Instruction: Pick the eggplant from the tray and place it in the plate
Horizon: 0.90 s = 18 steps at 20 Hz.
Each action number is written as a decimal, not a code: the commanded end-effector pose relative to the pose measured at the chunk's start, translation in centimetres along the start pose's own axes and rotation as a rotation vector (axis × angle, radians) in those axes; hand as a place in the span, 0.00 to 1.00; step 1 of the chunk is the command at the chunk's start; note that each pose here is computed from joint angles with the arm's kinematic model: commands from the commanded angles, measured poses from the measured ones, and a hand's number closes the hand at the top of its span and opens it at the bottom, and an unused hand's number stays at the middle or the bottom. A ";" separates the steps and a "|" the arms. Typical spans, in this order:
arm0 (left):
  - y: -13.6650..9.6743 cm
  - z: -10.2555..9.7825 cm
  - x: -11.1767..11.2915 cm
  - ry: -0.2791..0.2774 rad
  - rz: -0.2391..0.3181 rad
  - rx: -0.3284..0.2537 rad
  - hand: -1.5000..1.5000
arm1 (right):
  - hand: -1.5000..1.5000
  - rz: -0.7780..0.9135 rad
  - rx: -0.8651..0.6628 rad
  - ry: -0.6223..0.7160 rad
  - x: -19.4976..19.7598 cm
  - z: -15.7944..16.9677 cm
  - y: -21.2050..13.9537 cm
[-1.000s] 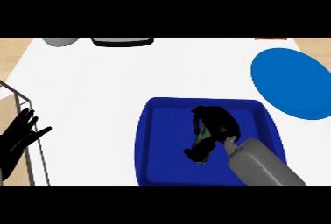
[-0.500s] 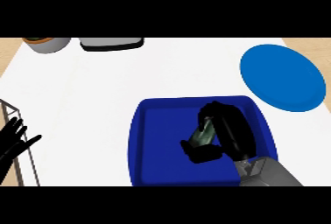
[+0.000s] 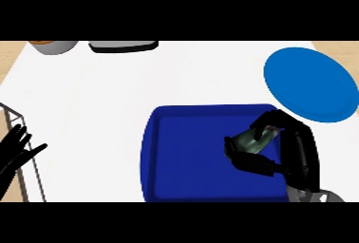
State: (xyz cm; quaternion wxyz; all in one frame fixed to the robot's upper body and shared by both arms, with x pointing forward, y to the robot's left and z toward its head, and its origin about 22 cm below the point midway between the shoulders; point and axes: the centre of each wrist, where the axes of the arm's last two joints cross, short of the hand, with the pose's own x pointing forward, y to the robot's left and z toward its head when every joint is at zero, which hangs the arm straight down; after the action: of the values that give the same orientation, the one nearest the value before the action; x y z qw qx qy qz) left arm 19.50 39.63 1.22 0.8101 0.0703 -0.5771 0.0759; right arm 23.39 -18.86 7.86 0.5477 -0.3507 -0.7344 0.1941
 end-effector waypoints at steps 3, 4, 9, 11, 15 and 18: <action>-9.6 -0.8 -1.6 0.005 -0.014 -0.192 0.50 | 1.00 -0.137 -0.161 0.087 -2.6 -0.6 -2.1; -9.8 -1.7 -1.0 0.005 -0.009 -0.190 0.50 | 1.00 -0.112 -0.191 0.084 -3.7 -1.8 -3.7; -10.8 -1.9 -1.1 0.006 -0.020 -0.193 0.50 | 1.00 -0.033 -0.278 0.099 -7.3 -4.1 -5.5; -10.3 -1.7 -0.9 0.014 -0.022 -0.205 0.50 | 1.00 -0.004 -0.360 0.129 -9.6 -4.7 -6.5; -10.3 -2.1 -1.3 0.007 -0.018 -0.223 0.50 | 1.00 0.006 -0.418 0.145 -12.4 -6.9 -8.6; -11.3 -1.8 -1.0 0.008 -0.044 -0.241 0.50 | 1.00 0.014 -0.413 0.150 -13.7 -8.5 -9.5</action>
State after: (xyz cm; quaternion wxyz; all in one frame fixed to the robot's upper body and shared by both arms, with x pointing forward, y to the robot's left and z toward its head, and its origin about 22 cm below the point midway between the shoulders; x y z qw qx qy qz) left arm 22.05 38.13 1.74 0.8091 0.0529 -0.5835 0.0467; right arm 29.41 -33.47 7.72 0.5203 -0.4611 -0.7182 0.0275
